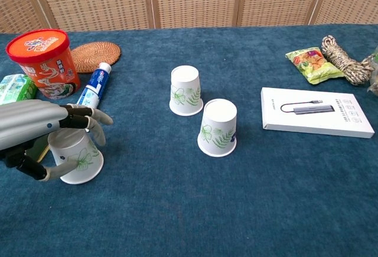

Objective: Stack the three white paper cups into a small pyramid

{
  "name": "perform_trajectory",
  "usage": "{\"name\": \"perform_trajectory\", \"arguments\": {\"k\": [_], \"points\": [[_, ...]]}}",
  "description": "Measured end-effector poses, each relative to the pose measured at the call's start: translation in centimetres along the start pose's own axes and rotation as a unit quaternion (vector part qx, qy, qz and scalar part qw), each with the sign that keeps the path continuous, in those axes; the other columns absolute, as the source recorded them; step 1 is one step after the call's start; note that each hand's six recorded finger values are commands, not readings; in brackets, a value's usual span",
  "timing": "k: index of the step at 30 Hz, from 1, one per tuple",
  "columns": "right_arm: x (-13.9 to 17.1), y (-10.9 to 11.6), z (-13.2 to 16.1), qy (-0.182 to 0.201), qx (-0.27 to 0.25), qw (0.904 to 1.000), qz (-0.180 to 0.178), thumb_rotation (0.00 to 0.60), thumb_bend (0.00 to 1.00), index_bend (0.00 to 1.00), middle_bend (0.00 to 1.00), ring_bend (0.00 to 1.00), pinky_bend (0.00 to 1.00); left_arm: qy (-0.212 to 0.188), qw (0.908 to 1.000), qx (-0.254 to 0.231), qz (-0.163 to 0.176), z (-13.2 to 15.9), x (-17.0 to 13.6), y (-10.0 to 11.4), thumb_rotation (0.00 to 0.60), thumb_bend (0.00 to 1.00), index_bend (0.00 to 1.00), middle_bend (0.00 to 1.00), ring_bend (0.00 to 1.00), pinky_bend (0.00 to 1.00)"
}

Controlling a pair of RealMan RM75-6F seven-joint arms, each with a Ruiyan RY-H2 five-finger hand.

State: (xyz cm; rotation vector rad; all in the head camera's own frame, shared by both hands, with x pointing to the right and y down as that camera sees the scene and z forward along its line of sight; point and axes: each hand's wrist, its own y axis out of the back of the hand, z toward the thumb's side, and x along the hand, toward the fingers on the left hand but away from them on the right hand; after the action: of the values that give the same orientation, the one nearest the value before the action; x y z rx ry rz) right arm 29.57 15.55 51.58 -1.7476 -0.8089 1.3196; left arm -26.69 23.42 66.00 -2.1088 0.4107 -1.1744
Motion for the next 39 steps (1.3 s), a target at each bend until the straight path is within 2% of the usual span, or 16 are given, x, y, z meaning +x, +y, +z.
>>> {"name": "perform_trajectory", "arguments": {"k": [19,29,39], "points": [[0.2,0.3,-0.1,0.002,-0.004,1.0,-0.006,0.6,0.48,0.04,0.0,0.0,0.3,-0.022,0.9988,-0.005,0.043,1.9,1.8,2.6,0.6,0.49,0.31,0.16,0.15,0.53],[0.4,0.7,0.2,0.008,-0.007,0.9999,-0.012,0.6,0.48,0.04,0.0,0.0,0.3,-0.051,0.996,-0.005,0.074,4.0,4.3,3.7,0.6,0.48,0.31,0.16,0.15,0.53],[1.0,1.1,-0.2,0.005,-0.01,0.9998,-0.015,0.6,0.48,0.04,0.0,0.0,0.3,-0.063,0.9945,0.001,0.083,5.6,7.3,3.2,0.6,0.48,0.31,0.15,0.15,0.53]]}}
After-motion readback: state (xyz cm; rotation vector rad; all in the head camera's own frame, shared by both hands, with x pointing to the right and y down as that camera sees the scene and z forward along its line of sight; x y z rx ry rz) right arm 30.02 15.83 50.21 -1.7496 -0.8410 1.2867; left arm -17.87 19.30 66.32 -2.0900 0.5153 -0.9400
